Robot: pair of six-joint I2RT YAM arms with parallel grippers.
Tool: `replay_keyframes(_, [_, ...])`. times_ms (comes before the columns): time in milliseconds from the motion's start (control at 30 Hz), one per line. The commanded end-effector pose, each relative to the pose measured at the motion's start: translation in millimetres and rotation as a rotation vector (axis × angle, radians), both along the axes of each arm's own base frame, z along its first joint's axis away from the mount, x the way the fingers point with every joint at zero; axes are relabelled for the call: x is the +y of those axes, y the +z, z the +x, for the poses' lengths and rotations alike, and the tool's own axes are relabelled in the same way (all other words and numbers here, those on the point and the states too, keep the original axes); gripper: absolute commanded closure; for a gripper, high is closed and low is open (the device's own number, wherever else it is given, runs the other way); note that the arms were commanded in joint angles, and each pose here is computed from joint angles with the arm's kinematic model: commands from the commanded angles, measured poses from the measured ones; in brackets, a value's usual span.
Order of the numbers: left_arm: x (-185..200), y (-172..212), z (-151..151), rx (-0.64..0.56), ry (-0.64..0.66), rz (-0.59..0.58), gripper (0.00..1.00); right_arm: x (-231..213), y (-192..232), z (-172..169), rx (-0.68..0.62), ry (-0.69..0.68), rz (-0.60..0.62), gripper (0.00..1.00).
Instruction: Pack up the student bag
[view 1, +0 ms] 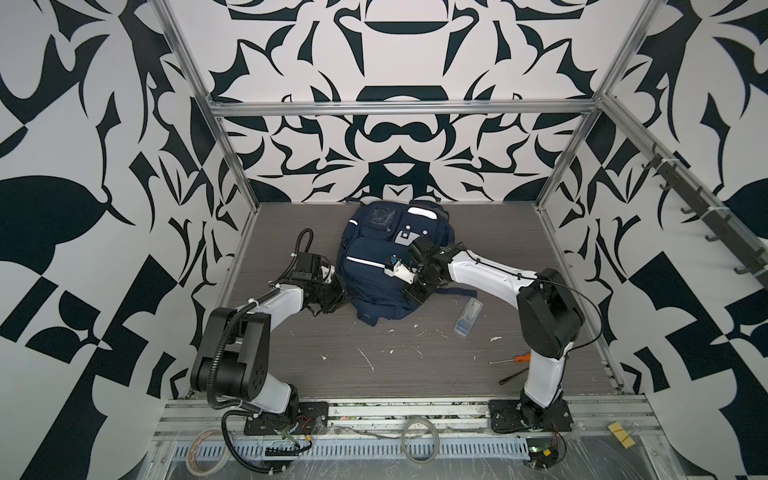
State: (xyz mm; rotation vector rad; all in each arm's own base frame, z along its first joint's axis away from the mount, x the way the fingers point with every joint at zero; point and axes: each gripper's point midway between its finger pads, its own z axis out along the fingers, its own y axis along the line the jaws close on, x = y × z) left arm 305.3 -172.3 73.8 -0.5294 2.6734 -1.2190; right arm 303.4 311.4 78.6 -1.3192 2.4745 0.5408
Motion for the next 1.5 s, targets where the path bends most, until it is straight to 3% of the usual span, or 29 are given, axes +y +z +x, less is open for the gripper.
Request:
replay_keyframes(0, [-28.9,28.8,-9.1,-0.071,-0.101,-0.126,1.00,75.1,64.0,17.1,-0.069,-0.024,0.323,1.00])
replay_keyframes(167, [-36.3,34.8,-14.0,-0.104,-0.127,-0.148,1.00,76.2,77.3,30.0,-0.103,-0.159,0.336,1.00])
replay_keyframes(467, [-55.9,32.0,-26.3,-0.124,-0.188,-0.162,1.00,90.0,93.6,27.4,-0.052,-0.237,0.396,0.95])
replay_keyframes(600, [-49.9,24.9,-32.0,-0.107,-0.172,-0.109,1.00,92.4,87.3,25.9,-0.002,-0.268,0.402,0.92])
replay_keyframes(633, [-44.9,25.4,-33.5,-0.113,-0.170,-0.070,0.93,93.3,87.4,25.9,0.015,-0.282,0.411,0.91])
replay_keyframes(733, [-27.9,46.6,-29.6,-0.218,-0.155,0.055,0.35,94.2,85.3,25.4,0.068,-0.318,0.427,0.91])
replay_keyframes(800, [-19.5,70.7,-27.2,-0.317,-0.164,0.116,0.17,94.1,82.7,27.0,0.106,-0.348,0.432,0.91])
replay_keyframes(833, [-16.7,77.2,-28.0,-0.341,-0.176,0.139,0.16,94.3,81.0,27.9,0.119,-0.359,0.430,0.90])
replay_keyframes(1067, [-14.1,77.9,-35.6,-0.336,-0.214,0.166,0.16,87.6,74.3,32.6,0.171,-0.420,0.401,0.74])
replay_keyframes(1167, [-7.7,81.9,-37.7,-0.353,-0.197,0.195,0.18,83.2,80.1,31.9,0.171,-0.431,0.399,0.61])
replay_keyframes(1300, [-4.9,87.5,-40.0,-0.380,-0.224,0.223,0.30,72.9,91.3,27.0,0.176,-0.447,0.384,0.43])
replay_keyframes(1467, [-7.3,83.0,-35.2,-0.372,-0.240,0.233,0.42,33.8,101.2,28.6,0.208,-0.557,0.392,0.41])
